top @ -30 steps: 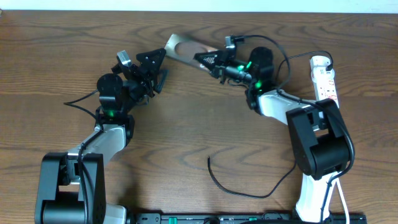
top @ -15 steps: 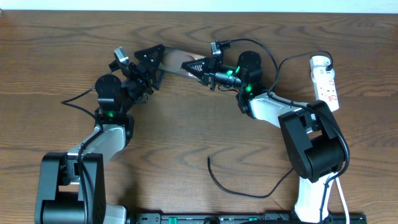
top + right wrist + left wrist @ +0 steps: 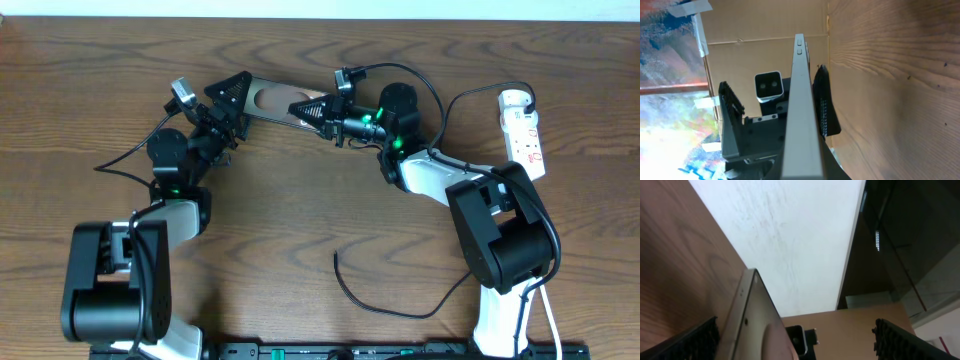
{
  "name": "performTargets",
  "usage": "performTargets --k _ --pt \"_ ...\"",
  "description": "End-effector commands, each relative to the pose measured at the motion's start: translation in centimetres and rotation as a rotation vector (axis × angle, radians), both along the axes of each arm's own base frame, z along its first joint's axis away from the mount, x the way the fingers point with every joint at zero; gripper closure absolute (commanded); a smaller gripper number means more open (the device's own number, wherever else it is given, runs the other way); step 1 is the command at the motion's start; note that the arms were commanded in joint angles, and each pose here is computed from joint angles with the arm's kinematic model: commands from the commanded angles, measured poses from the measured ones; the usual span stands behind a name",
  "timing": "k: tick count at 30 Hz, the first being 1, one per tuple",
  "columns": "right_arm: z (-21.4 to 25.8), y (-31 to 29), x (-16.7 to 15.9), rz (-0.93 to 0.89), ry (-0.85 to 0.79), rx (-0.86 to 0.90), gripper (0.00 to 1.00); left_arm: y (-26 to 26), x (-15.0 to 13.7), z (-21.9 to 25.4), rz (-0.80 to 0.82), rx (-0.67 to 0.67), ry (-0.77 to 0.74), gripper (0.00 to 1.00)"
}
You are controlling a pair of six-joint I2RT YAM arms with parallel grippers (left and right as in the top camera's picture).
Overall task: Plug charger to phone and switch on socket
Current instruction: 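Bring the left gripper back to grasp the phone's other end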
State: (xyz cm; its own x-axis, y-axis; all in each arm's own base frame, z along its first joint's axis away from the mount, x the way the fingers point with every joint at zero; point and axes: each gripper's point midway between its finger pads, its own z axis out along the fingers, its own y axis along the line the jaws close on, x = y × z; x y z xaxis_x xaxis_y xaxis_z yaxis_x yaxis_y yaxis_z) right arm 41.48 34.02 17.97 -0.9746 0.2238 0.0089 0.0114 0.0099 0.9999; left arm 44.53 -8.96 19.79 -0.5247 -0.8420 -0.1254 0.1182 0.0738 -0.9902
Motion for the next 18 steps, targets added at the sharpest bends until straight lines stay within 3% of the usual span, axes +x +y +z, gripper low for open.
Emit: performTargets --k 1,18 --pt "1.2 0.6 -0.4 0.022 -0.031 0.016 0.99 -0.1 0.2 -1.2 -0.015 -0.016 0.029 0.04" --pt "1.1 1.7 -1.2 0.040 -0.019 0.015 0.99 0.4 0.3 0.8 0.013 -0.080 -0.037 0.04"
